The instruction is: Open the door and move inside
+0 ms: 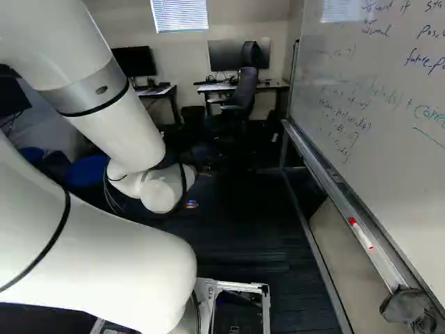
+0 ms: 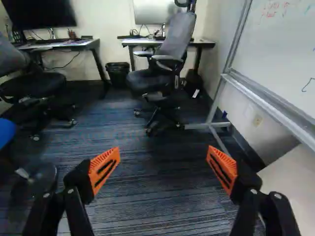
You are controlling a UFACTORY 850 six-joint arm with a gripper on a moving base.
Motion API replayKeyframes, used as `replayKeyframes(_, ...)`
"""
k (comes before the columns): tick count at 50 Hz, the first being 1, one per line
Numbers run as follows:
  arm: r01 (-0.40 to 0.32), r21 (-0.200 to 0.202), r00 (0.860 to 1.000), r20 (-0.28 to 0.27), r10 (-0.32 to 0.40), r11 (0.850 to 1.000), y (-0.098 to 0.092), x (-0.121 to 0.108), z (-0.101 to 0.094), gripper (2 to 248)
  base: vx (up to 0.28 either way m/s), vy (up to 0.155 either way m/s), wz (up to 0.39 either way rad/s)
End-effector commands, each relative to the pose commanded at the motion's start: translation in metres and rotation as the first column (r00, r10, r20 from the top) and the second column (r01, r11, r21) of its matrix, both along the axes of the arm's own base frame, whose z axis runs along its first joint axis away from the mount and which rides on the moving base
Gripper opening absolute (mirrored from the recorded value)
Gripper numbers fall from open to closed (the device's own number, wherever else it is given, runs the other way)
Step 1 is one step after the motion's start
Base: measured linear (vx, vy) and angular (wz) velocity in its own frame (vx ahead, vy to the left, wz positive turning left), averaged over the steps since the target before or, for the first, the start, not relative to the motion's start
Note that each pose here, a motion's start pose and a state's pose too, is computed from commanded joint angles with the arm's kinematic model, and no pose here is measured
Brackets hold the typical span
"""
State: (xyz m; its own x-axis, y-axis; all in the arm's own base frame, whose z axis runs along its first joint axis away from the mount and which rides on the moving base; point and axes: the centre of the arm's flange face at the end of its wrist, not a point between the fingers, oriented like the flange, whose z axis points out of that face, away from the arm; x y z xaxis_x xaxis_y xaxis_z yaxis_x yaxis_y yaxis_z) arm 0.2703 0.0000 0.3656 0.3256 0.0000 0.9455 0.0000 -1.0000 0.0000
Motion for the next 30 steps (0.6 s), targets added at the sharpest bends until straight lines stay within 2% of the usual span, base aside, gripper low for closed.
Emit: replayKeyframes(30, 0.000, 0.000, 1.000, 0.000, 0.000, 1.000, 0.0000, 0.0000, 0.0000, 247, 0.000, 0.000, 0.000)
